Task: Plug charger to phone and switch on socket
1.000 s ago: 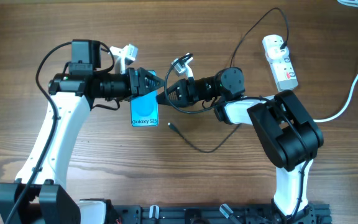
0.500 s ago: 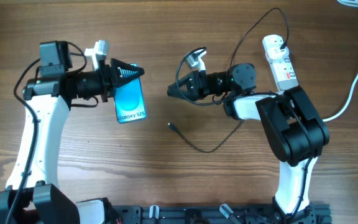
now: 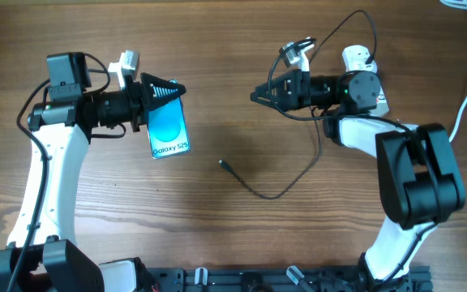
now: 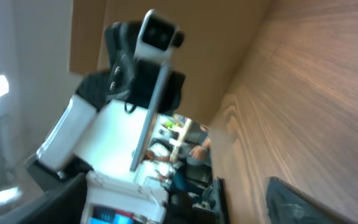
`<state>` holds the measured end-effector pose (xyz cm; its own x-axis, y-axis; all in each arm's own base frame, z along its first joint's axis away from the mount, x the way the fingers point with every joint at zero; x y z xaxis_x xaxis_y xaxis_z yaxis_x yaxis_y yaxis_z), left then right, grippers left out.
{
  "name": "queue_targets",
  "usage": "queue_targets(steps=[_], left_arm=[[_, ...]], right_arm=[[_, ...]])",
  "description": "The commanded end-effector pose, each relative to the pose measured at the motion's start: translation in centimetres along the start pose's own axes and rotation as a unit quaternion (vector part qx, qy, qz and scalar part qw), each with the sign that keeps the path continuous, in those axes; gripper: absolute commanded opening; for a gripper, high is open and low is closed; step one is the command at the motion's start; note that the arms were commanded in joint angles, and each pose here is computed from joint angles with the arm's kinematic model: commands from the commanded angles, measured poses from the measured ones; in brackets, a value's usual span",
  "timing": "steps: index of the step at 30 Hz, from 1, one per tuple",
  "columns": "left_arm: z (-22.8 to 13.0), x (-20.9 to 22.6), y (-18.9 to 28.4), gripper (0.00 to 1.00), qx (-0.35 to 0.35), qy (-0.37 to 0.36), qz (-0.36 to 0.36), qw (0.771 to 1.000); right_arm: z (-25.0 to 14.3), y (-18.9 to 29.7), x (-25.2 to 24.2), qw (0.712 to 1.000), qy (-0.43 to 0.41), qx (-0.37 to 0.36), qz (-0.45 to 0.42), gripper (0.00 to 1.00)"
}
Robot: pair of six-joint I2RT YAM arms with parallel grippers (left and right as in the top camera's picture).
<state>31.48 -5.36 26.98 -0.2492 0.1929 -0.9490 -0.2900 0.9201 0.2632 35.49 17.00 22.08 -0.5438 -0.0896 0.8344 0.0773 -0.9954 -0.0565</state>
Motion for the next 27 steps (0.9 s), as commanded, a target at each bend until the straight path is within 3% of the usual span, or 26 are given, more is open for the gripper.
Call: queue_targets(steps=[1, 6, 9, 15, 18, 22, 27], left_arm=[[-0.3, -0.9, 0.6, 0.04, -0.015, -0.012, 0.002, 1.000], [-0.1, -0.7, 0.6, 0.04, -0.025, -0.027, 0.013, 0.999], [0.1, -0.5, 0.6, 0.04, -0.033, -0.031, 0.023, 0.999], [-0.1, -0.7, 0.6, 0.04, -0.022, -0.045, 0.011, 0.999], [-0.9, -1.6, 0.6, 0.08, 0.014, -0.048, -0.030, 0.998], [-1.1, -1.8, 0.6, 0.34, 0.025, -0.049, -0.042, 0.998], [-1.1, -1.8, 0.6, 0.38, 0.025, -0.049, -0.042, 0.998]], right_arm=[[-1.2, -0.3, -1.4, 1.000, 0.006, 0.027, -0.003, 1.00], [-3.2, 0.3, -7.8, 0.990, -0.068, -0.034, -0.122, 1.00], [-4.8, 0.5, -10.3, 0.974, -0.061, -0.034, -0.214, 1.00], [-5.4, 0.7, -10.9, 0.966, -0.055, -0.024, -0.251, 1.00], [-5.0, 1.4, -10.1, 0.952, -0.045, -0.017, -0.301, 0.99], [-3.2, 2.4, -6.1, 0.922, 0.006, 0.012, -0.387, 1.00], [-1.4, 2.3, 1.1, 0.924, 0.058, 0.015, -0.378, 1.00]])
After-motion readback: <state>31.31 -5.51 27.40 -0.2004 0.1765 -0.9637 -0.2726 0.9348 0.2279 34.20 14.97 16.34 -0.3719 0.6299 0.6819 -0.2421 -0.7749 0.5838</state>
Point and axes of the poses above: each gripper's point midway between its finger pads, its own y axis back along the fingers, its own x axis along the line the jaws close on, z = x × y, the point moved 7 cm from there along y, back along the fingers, and after that the axes turned 11 degrees about y, right-handed, at the moved point
